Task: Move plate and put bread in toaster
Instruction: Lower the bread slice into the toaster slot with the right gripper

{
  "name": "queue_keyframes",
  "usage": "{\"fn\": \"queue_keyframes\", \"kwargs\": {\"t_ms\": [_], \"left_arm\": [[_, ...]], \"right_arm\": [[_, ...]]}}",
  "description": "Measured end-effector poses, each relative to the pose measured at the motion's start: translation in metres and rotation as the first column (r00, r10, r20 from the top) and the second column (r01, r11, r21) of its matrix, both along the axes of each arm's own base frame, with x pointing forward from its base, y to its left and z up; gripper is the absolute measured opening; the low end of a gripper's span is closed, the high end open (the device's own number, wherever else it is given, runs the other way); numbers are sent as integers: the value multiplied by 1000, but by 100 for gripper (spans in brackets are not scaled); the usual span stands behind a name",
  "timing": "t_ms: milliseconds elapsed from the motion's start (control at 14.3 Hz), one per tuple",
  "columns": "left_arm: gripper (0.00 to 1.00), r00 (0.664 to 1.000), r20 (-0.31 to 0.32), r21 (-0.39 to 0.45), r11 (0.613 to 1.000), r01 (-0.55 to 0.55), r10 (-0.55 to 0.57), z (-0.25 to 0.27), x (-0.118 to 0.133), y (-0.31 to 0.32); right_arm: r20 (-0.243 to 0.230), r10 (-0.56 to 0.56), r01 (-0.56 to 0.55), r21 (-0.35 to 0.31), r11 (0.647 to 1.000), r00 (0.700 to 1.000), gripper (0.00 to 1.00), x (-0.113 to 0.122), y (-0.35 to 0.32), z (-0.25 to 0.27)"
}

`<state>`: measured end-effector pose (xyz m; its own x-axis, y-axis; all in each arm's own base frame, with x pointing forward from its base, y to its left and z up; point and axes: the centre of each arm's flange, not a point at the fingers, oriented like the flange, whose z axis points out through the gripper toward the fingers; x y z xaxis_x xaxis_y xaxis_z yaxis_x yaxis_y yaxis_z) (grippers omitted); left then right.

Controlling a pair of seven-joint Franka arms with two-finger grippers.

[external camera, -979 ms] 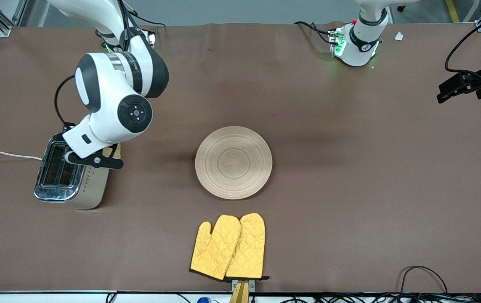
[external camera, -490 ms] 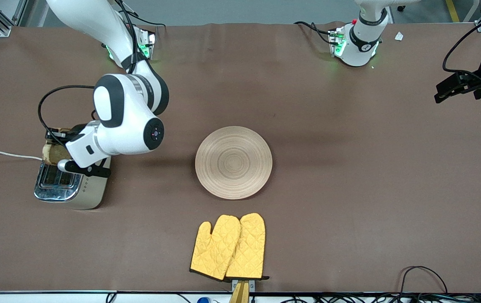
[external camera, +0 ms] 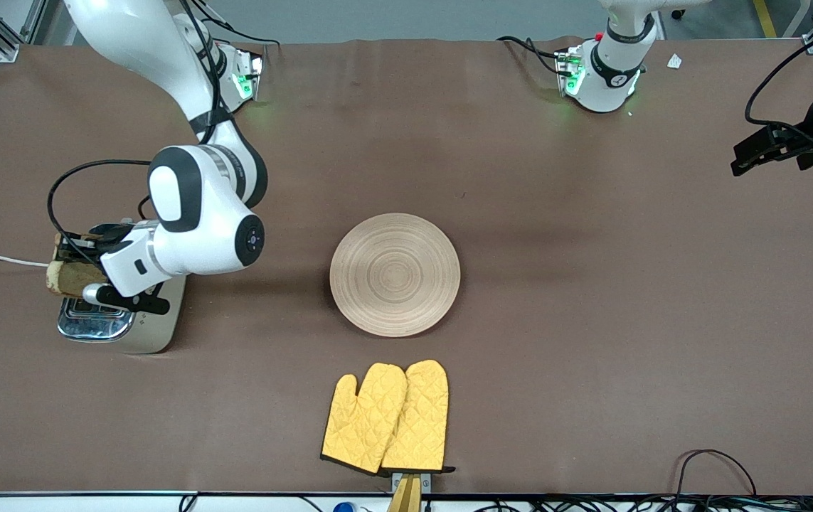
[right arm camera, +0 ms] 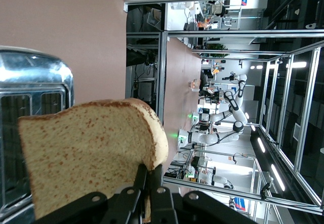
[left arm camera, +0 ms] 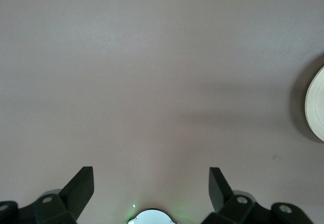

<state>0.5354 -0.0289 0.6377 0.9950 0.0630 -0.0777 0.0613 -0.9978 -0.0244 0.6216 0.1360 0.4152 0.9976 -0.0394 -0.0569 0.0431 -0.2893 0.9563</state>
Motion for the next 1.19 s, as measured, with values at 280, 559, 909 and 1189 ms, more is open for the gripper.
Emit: {"fn": "queue_keyframes", "kwargs": {"t_ms": [280, 559, 909, 1189], "left_arm": [[100, 1000, -7, -27, 1000, 1, -1, -4, 2, -3], [100, 1000, -9, -28, 1000, 1, -1, -6, 3, -3], [100, 1000, -8, -28, 1000, 7, -7, -6, 3, -7], [100, 1000, -8, -28, 1000, 7, -7, -6, 3, -7]], "right_arm": [[21, 13, -13, -6, 1000, 1000, 6, -2, -11, -26], [44, 10, -9, -14, 1000, 999, 6, -8, -13, -40], [40, 6, -5, -16, 1000, 999, 6, -12, -19, -45], [49, 2, -1, -21, 1000, 999, 6, -17, -22, -55]]}}
